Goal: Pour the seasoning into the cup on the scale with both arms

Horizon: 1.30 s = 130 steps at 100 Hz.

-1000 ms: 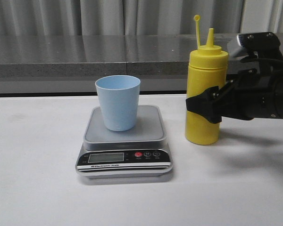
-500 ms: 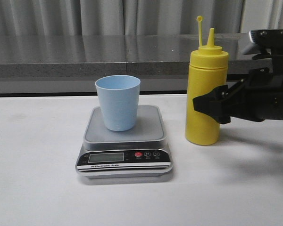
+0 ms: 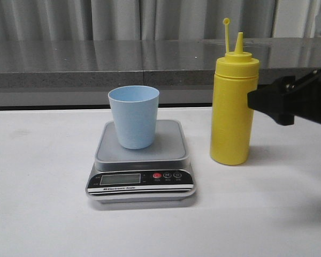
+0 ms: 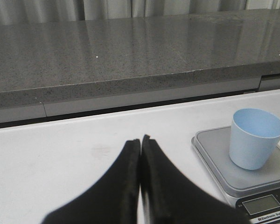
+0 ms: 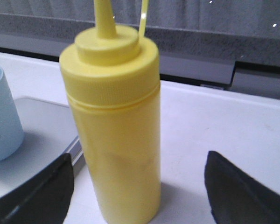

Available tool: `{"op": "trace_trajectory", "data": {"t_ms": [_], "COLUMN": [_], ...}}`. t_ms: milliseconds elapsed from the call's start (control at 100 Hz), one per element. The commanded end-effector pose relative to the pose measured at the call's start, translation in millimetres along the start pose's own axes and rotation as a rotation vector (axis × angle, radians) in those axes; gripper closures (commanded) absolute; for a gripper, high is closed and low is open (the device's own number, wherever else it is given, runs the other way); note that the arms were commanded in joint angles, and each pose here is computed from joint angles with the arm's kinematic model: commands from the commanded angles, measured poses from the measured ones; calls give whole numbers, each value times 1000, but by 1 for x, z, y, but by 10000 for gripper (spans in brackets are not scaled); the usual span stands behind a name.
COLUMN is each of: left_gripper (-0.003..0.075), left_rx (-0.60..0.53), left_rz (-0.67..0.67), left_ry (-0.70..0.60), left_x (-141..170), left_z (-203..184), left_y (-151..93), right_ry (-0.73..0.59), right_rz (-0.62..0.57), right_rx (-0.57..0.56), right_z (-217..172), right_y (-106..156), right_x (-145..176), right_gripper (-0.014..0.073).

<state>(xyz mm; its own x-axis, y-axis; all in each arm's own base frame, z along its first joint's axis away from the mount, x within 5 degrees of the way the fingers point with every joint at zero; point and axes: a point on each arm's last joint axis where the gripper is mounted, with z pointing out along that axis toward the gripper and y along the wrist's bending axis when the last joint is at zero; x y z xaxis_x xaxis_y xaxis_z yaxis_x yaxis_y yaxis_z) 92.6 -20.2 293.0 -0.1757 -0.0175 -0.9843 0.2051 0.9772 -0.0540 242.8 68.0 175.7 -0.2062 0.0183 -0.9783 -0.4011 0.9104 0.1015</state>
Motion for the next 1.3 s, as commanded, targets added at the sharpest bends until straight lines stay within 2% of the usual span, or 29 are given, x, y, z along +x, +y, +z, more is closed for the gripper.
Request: {"op": "trace_trajectory", "data": {"t_ms": [0, 240, 460, 740, 910, 1050, 1290], "left_gripper": [738, 738, 738, 738, 738, 738, 738], "left_rx": [-6, -6, -6, -6, -6, -6, -6], "left_rz": [-11, -11, -11, -11, -11, -11, -11], "left_ry": [-107, -107, -107, -107, -107, -107, -107], "left_x": [-17, -17, -17, -17, -17, -17, -17], "left_z": [-2, -2, -2, -2, -2, -2, -2], "left_y": [0, 0, 0, 0, 0, 0, 0], "right_ry": [-121, -115, -169, -64, -102, -165, -211], "right_rz": [-24, -34, -58, -55, -58, -64, -69], "right_rx": [19, 103, 144, 236, 262, 268, 267], "right_z": [-12, -46, -87, -136, -165, -183, -193], "right_y": [1, 4, 12, 16, 21, 25, 28], "right_x": [-27, -58, -83, -86, -89, -91, -93], "right_gripper": [18, 24, 24, 24, 47, 171, 551]}}
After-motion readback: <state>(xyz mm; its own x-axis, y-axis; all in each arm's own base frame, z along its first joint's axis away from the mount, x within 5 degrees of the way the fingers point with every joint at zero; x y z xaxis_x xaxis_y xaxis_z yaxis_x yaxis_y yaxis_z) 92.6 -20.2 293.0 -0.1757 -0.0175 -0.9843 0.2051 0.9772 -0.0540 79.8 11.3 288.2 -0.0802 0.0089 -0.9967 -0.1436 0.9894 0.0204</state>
